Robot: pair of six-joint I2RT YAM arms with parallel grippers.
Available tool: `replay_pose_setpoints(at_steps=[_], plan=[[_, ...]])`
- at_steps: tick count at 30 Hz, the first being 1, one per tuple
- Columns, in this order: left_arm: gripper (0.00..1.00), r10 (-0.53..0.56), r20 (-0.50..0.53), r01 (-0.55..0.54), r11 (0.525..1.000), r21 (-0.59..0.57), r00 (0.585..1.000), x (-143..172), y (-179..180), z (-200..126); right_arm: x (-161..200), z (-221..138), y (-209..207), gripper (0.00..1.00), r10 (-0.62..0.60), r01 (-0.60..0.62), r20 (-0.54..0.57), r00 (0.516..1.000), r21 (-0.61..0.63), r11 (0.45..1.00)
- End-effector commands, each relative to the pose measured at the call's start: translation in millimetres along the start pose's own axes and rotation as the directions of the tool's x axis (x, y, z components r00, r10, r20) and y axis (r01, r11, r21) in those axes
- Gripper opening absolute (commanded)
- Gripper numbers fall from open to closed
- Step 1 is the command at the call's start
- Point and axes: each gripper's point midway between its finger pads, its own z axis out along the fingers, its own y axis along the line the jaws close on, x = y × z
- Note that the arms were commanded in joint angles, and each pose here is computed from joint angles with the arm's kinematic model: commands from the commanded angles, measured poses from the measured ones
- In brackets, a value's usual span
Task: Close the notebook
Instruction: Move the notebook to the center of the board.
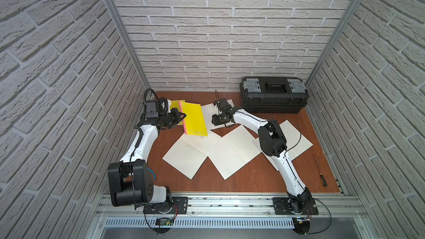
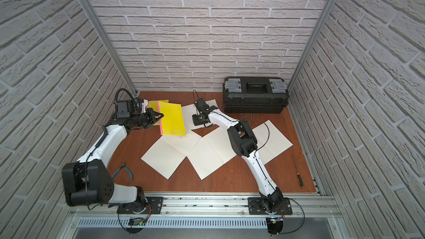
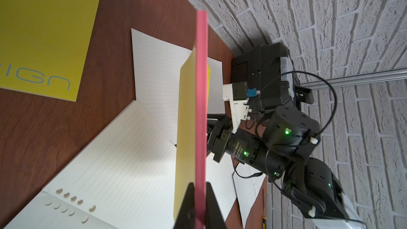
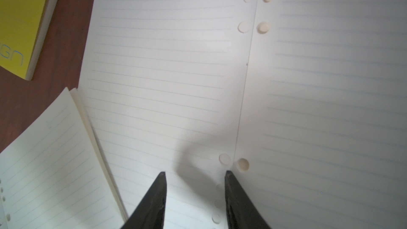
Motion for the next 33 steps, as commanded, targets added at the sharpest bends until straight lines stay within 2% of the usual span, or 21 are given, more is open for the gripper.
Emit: replay_pose_setpoints(at_steps=[1,10,19,33], plan=[[0.00,0.045,0.047,-0.048,0.997,0.057,0.998,-10,-15,-8,48,3,-3,0.43,0.034,-0.030,-0.133,0.991,0.033,0.999],[0.00,0.040,0.059,-0.044,0.996,0.076,0.997,-19,-18,-2,85,-10,-9,0.42,0.060,-0.054,-0.157,0.986,0.044,0.998],[0.00,0.013,0.098,-0.026,0.991,0.135,0.995,-43,-22,14,117,-20,-9,0.41,0.074,-0.065,-0.186,0.980,0.052,0.997],[0.00,-0.040,0.081,0.015,0.956,0.293,0.996,-100,-23,74,144,-31,-15,0.40,0.117,-0.107,-0.202,0.972,0.062,0.992]])
